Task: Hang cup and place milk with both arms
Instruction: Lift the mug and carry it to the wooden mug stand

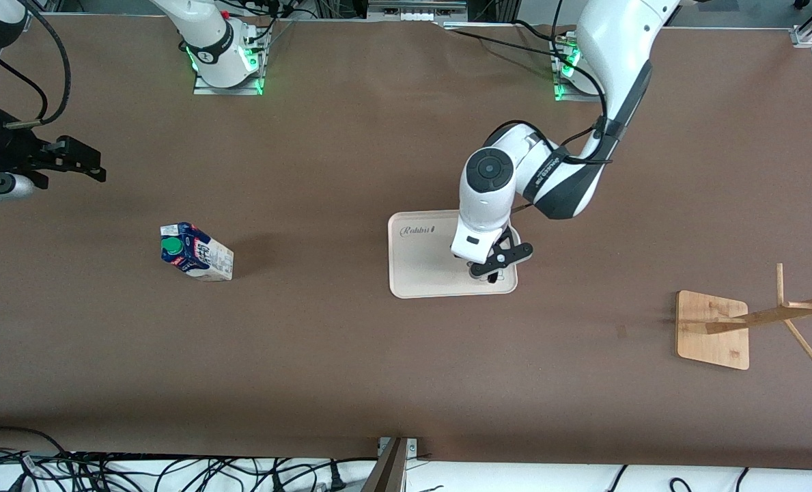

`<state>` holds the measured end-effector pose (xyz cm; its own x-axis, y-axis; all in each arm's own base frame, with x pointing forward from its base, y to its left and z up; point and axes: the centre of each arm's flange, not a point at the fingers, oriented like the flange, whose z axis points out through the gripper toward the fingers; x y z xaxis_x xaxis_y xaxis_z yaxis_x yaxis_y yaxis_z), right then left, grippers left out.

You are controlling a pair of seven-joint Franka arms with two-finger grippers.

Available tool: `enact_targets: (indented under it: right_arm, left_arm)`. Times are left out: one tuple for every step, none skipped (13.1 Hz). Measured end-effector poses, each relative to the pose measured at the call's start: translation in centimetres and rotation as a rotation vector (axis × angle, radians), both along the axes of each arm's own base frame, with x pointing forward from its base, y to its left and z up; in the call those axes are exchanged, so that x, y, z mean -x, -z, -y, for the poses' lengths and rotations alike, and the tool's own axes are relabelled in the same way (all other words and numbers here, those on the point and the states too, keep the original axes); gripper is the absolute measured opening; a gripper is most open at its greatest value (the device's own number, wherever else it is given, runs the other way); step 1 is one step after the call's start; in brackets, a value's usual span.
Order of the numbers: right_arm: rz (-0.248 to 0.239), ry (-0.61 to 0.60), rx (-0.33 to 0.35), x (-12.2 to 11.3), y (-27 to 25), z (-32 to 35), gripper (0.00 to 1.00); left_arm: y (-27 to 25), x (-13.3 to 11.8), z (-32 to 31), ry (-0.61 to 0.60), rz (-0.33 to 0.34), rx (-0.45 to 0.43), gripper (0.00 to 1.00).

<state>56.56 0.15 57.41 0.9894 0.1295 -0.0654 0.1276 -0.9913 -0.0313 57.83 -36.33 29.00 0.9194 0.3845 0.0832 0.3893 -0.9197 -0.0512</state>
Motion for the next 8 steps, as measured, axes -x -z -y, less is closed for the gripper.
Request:
enact_targets:
  right_arm:
    - [-0.006, 0.000, -0.001, 0.5, 0.3, 0.0, 1.00]
    - [-0.004, 0.001, -0.001, 1.0, 0.4, 0.0, 1.00]
    - [0.001, 0.002, -0.002, 1.5, 0.4, 0.1, 1.00]
    - [0.006, 0.002, -0.002, 1.9, 0.4, 0.1, 1.00]
    - [0.012, 0.002, -0.002, 2.2, 0.3, 0.1, 1.00]
    - [0.023, 0.002, -0.002, 2.2, 0.2, 0.1, 1.00]
    - [0.037, 0.002, -0.001, 2.1, 0.1, 0.1, 1.00]
    - [0.044, 0.002, 0.000, 2.0, 0.1, 0.1, 1.00]
  left_arm:
    - [-0.9, -0.6, -1.0, 0.017, 0.004, -0.004, 0.07]
    - [-1.8, -1.4, -2.3, 0.040, 0.009, -0.007, 0.07]
    - [-2.7, -2.2, -3.7, 0.068, 0.007, -0.015, 0.07]
    - [-3.8, -3.1, -5.3, 0.098, 0.006, -0.024, 0.07]
    - [-4.8, -4.0, -7.0, 0.125, 0.004, -0.031, 0.07]
    - [-6.0, -5.1, -8.7, 0.151, 0.008, -0.035, 0.07]
    - [-7.2, -6.0, -10.4, 0.171, 0.017, -0.037, 0.07]
    - [-8.2, -6.8, -12.0, 0.189, 0.025, -0.039, 0.07]
